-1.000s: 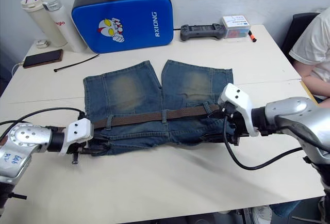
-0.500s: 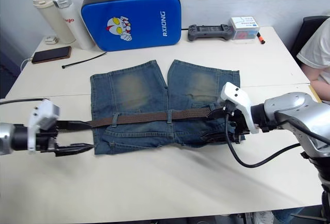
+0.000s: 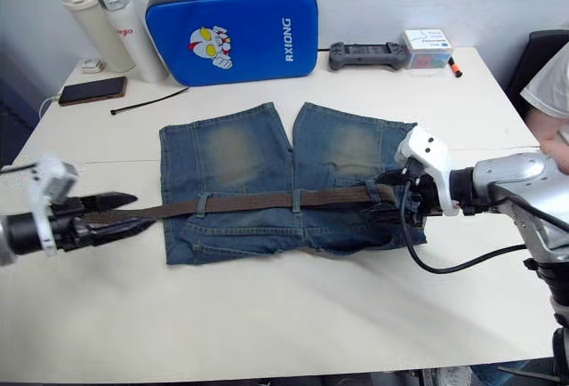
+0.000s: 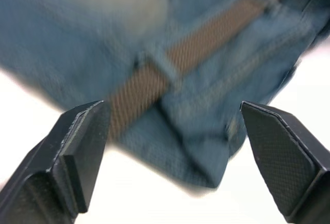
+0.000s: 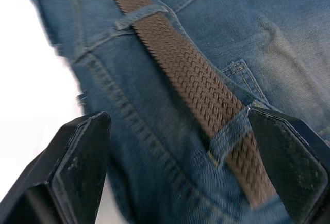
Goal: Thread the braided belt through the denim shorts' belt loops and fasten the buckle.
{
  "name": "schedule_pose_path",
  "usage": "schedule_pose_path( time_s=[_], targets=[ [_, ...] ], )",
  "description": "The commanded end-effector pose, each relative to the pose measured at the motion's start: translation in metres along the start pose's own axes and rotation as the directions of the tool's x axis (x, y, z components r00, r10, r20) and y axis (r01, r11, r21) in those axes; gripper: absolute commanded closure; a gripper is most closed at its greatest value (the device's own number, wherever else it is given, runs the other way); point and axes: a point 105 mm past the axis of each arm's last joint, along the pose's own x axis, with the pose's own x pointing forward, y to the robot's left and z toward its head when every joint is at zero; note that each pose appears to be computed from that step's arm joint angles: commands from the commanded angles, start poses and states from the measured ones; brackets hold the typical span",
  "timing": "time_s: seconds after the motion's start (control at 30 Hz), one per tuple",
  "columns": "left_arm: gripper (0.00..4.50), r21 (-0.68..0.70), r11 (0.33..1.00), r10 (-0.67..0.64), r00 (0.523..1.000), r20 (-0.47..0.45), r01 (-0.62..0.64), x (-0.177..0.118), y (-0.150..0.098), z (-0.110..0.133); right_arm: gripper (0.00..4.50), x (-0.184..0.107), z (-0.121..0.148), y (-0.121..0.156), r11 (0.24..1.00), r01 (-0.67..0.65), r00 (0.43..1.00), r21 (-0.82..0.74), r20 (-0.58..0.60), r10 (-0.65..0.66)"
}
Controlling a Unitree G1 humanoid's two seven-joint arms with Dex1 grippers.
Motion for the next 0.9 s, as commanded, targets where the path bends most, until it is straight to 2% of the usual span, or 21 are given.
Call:
schedule_pose_path(
  time_s=[0.03,0.33,0.5,0.7,0.9],
  targets=[
    [0.10,0.068,0.997,0.022,0.999,0.038,-0.025,0.003,-0.002,0.011,0.00,-0.012,0.009,-0.002,0.999,0.044,0.998,-0.004,0.035,-0.044],
    [0.10,0.053,0.999,-0.004,0.998,0.063,0.000,0.018,0.003,0.021,0.00,-0.037,0.009,0.010,1.000,0.007,1.000,0.022,0.027,-0.008],
    [0.10,0.095,0.995,-0.045,0.998,0.047,0.040,0.028,0.004,0.026,0.00,-0.042,0.004,0.005,0.998,0.031,0.999,0.058,0.007,-0.032],
    [0.10,0.099,0.994,-0.042,0.999,0.011,0.041,0.033,0.019,0.031,0.00,-0.048,-0.002,-0.015,0.993,0.074,0.997,0.089,-0.010,-0.074],
    [0.10,-0.001,0.995,-0.096,0.995,0.022,0.096,0.041,0.022,0.042,0.00,-0.042,-0.001,-0.039,0.973,0.092,0.993,0.212,0.049,-0.105]
  ],
)
